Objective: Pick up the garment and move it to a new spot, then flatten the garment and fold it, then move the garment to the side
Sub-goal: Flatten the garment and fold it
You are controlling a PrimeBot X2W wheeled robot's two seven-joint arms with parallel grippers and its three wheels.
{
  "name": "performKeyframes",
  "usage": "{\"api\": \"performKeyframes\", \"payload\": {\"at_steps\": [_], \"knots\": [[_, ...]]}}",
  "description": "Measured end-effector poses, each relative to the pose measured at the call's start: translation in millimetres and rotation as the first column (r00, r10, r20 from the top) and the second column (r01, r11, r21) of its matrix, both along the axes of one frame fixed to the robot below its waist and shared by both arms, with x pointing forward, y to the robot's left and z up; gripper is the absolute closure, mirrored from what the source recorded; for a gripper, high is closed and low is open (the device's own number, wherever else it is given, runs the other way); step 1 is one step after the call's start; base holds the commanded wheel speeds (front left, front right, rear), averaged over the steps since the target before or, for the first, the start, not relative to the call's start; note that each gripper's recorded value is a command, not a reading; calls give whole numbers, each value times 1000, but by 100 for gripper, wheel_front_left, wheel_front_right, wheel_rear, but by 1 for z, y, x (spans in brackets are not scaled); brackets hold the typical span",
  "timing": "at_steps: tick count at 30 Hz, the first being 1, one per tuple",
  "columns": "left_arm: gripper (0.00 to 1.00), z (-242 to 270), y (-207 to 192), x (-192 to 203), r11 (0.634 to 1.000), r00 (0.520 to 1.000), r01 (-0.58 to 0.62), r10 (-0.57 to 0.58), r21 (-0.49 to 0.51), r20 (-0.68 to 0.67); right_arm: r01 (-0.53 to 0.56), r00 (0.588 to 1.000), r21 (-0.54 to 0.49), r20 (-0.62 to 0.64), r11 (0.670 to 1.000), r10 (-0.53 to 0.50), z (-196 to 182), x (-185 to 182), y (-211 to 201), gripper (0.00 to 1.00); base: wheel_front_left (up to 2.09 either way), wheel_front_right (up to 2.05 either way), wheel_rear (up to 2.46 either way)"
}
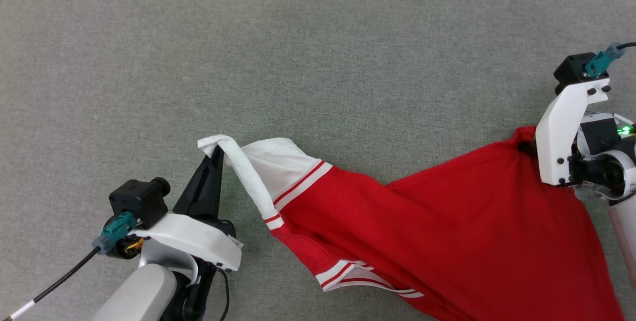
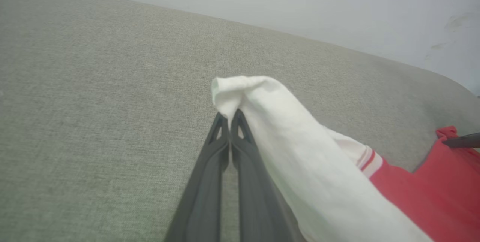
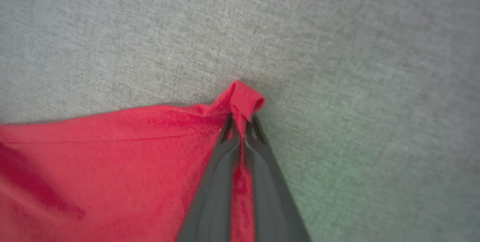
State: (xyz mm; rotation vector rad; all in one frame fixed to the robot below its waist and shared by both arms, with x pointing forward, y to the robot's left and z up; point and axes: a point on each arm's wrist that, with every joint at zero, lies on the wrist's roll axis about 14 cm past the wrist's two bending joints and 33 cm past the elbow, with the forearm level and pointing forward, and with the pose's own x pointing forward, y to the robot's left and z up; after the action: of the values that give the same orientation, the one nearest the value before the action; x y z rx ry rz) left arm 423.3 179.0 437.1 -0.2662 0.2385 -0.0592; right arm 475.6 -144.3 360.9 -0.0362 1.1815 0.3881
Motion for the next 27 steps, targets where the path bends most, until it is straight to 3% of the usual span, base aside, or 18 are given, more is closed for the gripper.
{"api": "performKeyframes", "payload": {"at_steps": [4, 8, 15, 24, 27], "knots": [[100, 8, 1, -1, 1000, 1000, 6, -6, 5, 21, 18, 997, 20, 69, 1000, -19, 14, 5, -2, 100, 0, 0, 0], [100, 27, 7, 1, 999, 997, 12, -15, 38, 72, 51, 972, 52, 229, 997, -62, 48, 20, -7, 100, 0, 0, 0], [100, 90, 21, 17, 995, 974, 13, -35, 99, 223, 138, 846, 136, 499, 981, -188, 134, 35, -30, 100, 0, 0, 0], [100, 190, 11, 60, 989, 915, 45, -98, 143, 391, 222, 672, 167, 688, 961, -275, 222, 27, -70, 100, 0, 0, 0], [100, 211, 0, 79, 987, 904, 63, -118, 146, 410, 248, 640, 167, 711, 954, -291, 235, 27, -82, 100, 0, 0, 0]]}}
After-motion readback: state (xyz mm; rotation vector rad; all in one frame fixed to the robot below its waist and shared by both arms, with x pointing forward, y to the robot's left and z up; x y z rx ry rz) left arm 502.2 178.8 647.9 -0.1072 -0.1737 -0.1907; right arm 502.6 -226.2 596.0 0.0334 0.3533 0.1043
